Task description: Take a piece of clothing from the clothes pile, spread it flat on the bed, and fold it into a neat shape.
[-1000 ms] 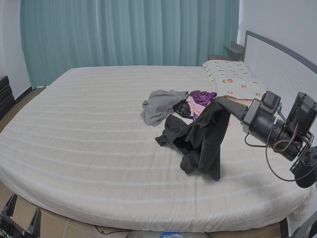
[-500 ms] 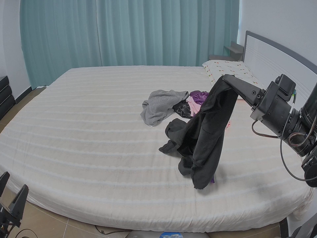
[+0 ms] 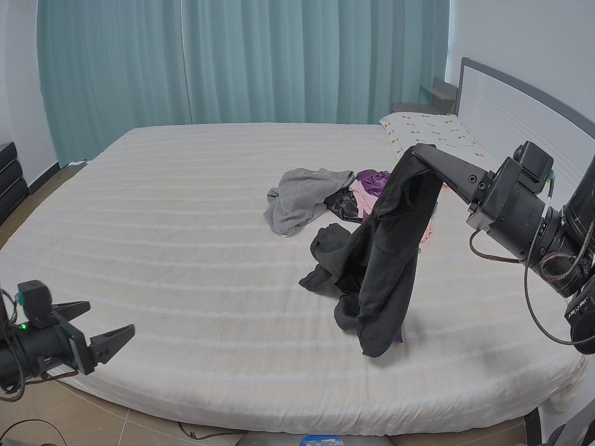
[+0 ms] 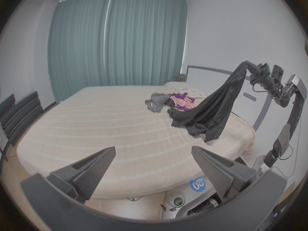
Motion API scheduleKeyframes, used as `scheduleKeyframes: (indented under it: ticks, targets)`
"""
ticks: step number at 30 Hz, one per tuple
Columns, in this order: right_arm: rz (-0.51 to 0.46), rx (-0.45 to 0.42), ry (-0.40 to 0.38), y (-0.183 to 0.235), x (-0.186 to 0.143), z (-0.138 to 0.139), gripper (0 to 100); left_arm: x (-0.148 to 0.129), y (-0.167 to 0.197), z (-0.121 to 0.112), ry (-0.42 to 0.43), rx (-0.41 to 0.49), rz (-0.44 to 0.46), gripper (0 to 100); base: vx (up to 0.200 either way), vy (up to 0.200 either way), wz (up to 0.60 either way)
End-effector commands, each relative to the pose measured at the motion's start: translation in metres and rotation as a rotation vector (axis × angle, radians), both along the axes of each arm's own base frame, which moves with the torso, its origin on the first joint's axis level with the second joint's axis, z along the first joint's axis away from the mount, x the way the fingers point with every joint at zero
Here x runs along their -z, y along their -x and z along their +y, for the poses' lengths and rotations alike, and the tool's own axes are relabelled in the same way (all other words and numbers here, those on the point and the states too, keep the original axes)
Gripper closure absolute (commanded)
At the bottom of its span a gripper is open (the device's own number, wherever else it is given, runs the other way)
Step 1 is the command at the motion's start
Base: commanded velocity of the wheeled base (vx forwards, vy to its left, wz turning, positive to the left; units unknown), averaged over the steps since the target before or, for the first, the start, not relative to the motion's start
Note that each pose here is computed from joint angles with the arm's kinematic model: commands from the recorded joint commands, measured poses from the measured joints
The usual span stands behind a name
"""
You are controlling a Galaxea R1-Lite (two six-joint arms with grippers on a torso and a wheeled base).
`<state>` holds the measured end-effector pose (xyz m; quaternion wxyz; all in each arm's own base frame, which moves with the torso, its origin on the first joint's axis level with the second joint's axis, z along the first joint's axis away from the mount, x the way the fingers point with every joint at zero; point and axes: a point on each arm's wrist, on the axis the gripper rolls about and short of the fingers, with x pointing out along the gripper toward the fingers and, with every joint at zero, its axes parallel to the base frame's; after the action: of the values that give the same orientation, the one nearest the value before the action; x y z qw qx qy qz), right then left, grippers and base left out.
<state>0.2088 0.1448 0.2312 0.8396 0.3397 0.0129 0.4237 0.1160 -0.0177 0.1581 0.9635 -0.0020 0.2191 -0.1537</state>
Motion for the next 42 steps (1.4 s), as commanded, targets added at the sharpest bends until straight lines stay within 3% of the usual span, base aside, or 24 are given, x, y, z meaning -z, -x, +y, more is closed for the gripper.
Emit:
scheduleKeyframes:
  ticks: [1,4,18,25,35,42]
  targets:
    - [0.025,-0.002,0.022,-0.007,0.009,0.005,100,0.06,-0.099,-0.058,0.053,0.101,0.254,0,0.0,0.0,0.0]
    - [0.022,-0.002,0.021,-0.007,0.008,0.005,100,0.079,-0.122,-0.081,0.033,0.066,0.294,0,0.0,0.0,0.0]
    - [-0.017,-0.009,-0.007,0.002,-0.003,-0.001,100,0.114,-0.168,-0.179,0.051,0.2,0.307,0,0.0,0.0,0.0]
    - [-0.036,-0.009,-0.02,0.005,-0.009,-0.003,100,0.134,-0.188,-0.204,0.047,0.198,0.269,0,0.0,0.0,0.0]
    - [-0.051,-0.023,-0.028,0.01,-0.014,-0.004,100,0.151,-0.241,-0.231,0.099,0.124,0.171,0,0.0,0.0,0.0]
    - [-0.057,-0.03,-0.029,0.011,-0.016,-0.006,100,0.181,-0.273,-0.251,0.122,0.127,0.142,0,0.0,0.0,0.0]
